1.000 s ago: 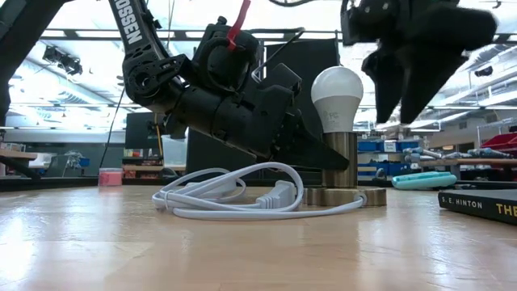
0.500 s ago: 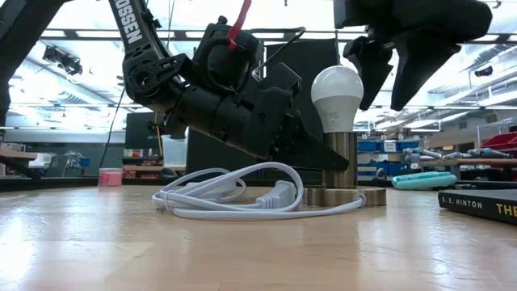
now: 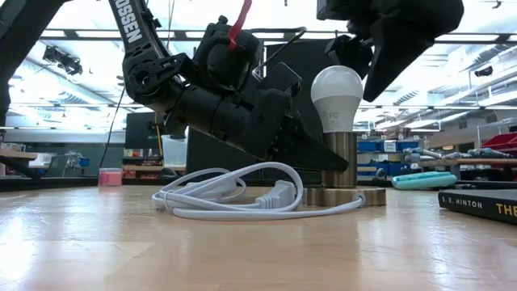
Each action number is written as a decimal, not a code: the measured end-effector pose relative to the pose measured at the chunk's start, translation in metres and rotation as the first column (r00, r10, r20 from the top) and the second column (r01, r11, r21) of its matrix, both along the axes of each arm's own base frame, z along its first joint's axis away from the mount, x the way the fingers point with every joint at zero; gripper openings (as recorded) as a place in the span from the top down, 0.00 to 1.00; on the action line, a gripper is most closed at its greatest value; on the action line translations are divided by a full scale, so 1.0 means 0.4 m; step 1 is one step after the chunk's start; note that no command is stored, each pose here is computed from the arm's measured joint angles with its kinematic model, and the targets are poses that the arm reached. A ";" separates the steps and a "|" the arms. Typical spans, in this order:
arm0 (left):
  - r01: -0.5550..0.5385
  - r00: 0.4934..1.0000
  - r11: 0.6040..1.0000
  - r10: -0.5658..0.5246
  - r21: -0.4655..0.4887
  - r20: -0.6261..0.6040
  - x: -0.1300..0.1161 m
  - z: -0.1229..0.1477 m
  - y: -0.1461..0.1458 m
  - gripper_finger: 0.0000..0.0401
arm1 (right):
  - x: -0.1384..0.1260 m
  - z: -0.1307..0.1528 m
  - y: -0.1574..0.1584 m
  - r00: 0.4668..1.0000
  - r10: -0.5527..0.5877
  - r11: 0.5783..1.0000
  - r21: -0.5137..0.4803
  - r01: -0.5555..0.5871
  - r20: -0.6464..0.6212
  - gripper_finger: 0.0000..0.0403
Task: Screw lightbulb
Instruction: Insert the white lightbulb into the silver lamp
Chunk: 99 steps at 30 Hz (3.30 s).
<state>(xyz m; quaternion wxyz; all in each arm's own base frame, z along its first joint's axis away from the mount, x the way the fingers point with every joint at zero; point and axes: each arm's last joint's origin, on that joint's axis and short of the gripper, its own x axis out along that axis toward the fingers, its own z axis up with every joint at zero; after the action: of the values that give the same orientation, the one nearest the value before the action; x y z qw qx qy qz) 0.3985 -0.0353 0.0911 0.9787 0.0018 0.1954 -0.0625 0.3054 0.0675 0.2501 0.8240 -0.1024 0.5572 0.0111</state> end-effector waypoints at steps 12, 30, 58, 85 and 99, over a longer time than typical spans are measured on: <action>-0.004 1.000 1.000 0.004 0.000 0.000 0.000 -0.001 0.000 0.54 | 0.120 -0.021 0.022 0.986 0.062 0.995 -0.064 -0.072 -0.153 0.08; -0.007 1.000 1.000 0.007 -0.003 -0.005 -0.001 -0.002 0.000 0.54 | 0.163 -0.030 0.043 0.931 0.237 0.961 -0.071 -0.266 -0.276 0.25; -0.015 1.000 1.000 0.015 -0.021 -0.006 -0.001 -0.001 0.001 0.54 | 0.163 -0.031 0.044 0.964 -0.157 0.987 -0.007 0.160 -0.215 0.29; -0.064 0.998 0.997 0.064 -0.039 0.002 0.000 0.000 0.003 0.54 | 0.172 -0.031 -0.004 0.588 -0.770 0.564 0.166 0.809 -0.246 0.29; -0.074 0.997 0.997 0.074 -0.039 0.003 0.000 0.000 0.005 0.54 | 0.177 -0.030 -0.003 0.738 -0.644 0.728 0.134 0.672 -0.202 0.26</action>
<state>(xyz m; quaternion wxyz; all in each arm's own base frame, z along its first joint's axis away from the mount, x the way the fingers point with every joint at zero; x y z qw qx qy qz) 0.3987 -0.0335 0.0912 0.9806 -0.0242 0.1919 -0.0302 0.3761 0.0662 0.2382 0.7383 0.1859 0.6100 -0.2195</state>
